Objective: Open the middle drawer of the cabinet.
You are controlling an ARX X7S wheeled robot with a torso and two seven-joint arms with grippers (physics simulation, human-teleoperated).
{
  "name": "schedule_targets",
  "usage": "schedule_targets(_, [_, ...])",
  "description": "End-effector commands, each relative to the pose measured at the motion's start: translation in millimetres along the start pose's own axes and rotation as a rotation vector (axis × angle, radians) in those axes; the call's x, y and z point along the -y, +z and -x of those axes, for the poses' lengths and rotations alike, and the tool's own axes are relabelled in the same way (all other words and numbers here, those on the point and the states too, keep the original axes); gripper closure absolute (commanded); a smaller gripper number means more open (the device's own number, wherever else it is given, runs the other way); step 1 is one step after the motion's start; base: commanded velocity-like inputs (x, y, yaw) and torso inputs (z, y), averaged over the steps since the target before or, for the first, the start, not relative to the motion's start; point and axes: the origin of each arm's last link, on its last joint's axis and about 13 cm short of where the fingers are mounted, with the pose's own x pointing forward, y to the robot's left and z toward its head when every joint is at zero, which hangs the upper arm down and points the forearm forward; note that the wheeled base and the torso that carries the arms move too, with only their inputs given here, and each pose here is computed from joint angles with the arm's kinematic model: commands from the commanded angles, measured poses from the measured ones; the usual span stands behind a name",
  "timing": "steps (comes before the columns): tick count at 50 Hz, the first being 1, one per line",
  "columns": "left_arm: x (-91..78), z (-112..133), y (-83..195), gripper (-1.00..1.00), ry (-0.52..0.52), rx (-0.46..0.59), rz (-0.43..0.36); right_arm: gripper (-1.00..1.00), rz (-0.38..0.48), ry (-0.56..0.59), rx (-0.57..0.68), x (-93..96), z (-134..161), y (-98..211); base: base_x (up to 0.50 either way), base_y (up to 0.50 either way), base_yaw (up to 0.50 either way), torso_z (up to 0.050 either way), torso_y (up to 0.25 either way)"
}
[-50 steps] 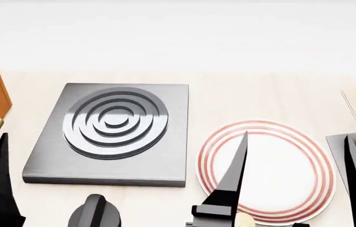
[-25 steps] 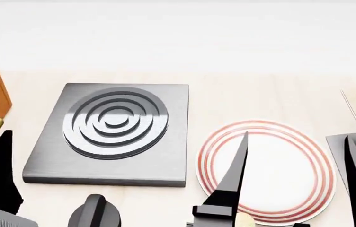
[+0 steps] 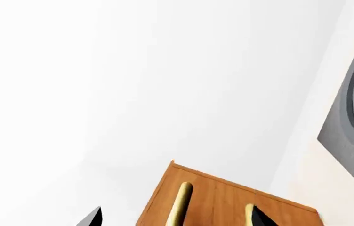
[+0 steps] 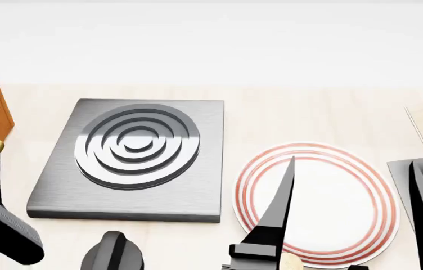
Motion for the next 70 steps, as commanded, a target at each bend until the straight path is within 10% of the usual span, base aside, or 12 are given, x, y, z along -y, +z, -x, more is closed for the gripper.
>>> schedule_targets(1, [3.8, -17, -9, -1.0, -0.005, -0.061, -0.029, -1.0, -0.021, 0.011, 0.034, -2.5, -4, 2, 0.0, 0.0, 0.0, 0.0, 0.0])
schedule_targets(70, [29.9, -47, -25, -1.0, -0.11, -0.088, -0.122, -1.0, -0.023, 0.008, 0.04, -1.0, -4, 4, 0.0, 0.0, 0.0, 0.0, 0.0])
